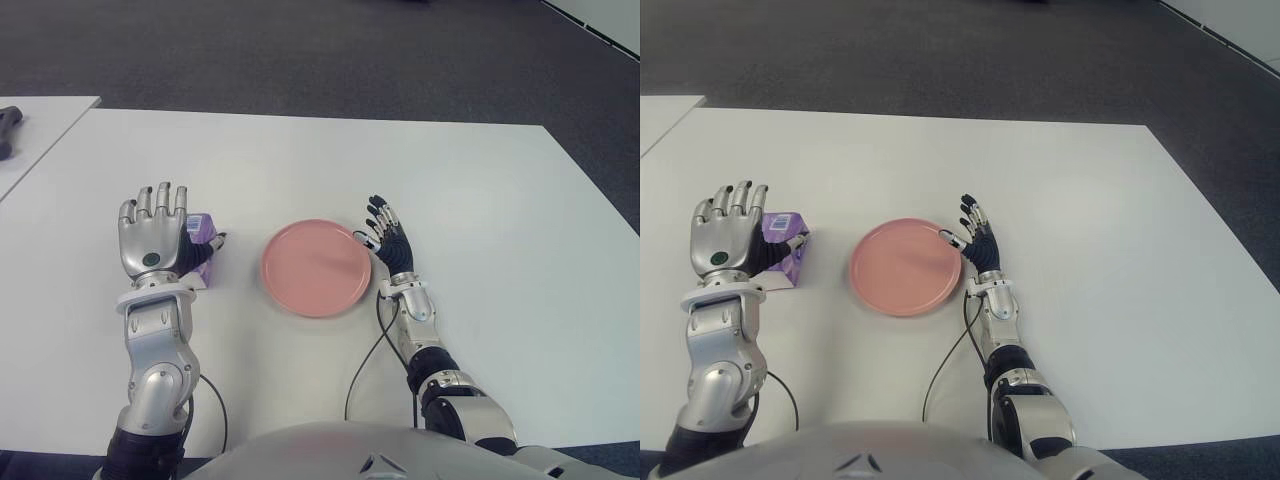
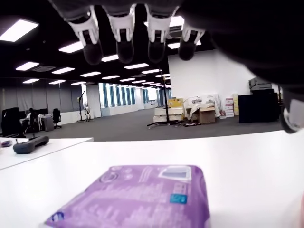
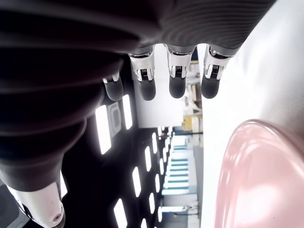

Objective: Put the tissue paper into the plate.

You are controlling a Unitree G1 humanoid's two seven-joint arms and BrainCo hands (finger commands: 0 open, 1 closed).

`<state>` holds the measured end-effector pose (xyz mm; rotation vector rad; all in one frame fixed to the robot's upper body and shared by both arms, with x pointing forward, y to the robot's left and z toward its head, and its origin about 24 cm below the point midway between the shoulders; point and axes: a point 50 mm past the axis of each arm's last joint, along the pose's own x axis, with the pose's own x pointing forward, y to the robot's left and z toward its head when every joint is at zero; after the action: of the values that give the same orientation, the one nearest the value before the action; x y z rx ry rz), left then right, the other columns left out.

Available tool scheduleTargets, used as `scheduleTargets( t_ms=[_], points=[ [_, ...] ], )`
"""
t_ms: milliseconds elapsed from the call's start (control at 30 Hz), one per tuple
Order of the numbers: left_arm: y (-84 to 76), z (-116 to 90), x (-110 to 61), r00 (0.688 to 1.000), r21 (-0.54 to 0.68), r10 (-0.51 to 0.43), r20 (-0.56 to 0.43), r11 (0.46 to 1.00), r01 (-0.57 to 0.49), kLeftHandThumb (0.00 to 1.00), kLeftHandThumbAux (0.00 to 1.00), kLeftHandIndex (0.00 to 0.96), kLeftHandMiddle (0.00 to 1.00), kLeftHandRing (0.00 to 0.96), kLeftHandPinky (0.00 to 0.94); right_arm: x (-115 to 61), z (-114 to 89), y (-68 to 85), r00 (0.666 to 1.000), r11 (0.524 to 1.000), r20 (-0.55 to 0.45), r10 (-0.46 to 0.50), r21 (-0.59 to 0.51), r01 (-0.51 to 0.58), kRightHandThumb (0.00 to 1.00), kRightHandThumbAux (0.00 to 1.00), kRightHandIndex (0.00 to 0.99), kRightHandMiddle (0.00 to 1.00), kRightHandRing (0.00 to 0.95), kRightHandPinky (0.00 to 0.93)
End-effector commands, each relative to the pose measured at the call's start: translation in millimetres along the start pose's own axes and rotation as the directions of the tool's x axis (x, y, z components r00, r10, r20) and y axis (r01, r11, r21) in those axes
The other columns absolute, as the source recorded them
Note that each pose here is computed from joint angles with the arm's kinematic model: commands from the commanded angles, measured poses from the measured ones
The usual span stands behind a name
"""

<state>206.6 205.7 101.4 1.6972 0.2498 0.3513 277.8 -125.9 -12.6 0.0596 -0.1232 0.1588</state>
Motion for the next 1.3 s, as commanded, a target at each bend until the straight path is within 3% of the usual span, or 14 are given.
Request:
scheduleTargets(
  t_ms=[33, 467, 1300],
  points=[
    [-9.7, -0.1, 3.1, 0.997, 0.024, -0.073, -0.033, 0.997, 0.074, 0.021, 0.32, 0.0, 0.0, 0.0, 0.0, -53.2, -42.7, -12.0, 0.975, 0.995, -0.206, -0.083, 0.035, 0.092, 0.081, 0.706, 0.042, 0.017, 0.002, 0.044],
    [-15.3, 4.7, 6.4, 0.983, 0.09, -0.165, -0.077, 0.981, 0.172, 0.008, 0.314, 0.0, 0.0, 0.0, 0.0, -53.1, -42.3, -13.8, 0.975, 0.995, -0.205, -0.083, 0.036, 0.093, 0.081, 0.706, 0.042, 0.017, 0.002, 0.044],
    [-24.9, 7.2, 13.6, 0.976, 0.139, -0.186, -0.117, 0.97, 0.202, 0.0, 0.257, 0.0, 0.0, 0.0, 0.0, -53.0, -42.2, -16.0, 0.975, 0.995, -0.206, -0.084, 0.037, 0.093, 0.081, 0.706, 0.042, 0.017, 0.002, 0.044]
  ],
)
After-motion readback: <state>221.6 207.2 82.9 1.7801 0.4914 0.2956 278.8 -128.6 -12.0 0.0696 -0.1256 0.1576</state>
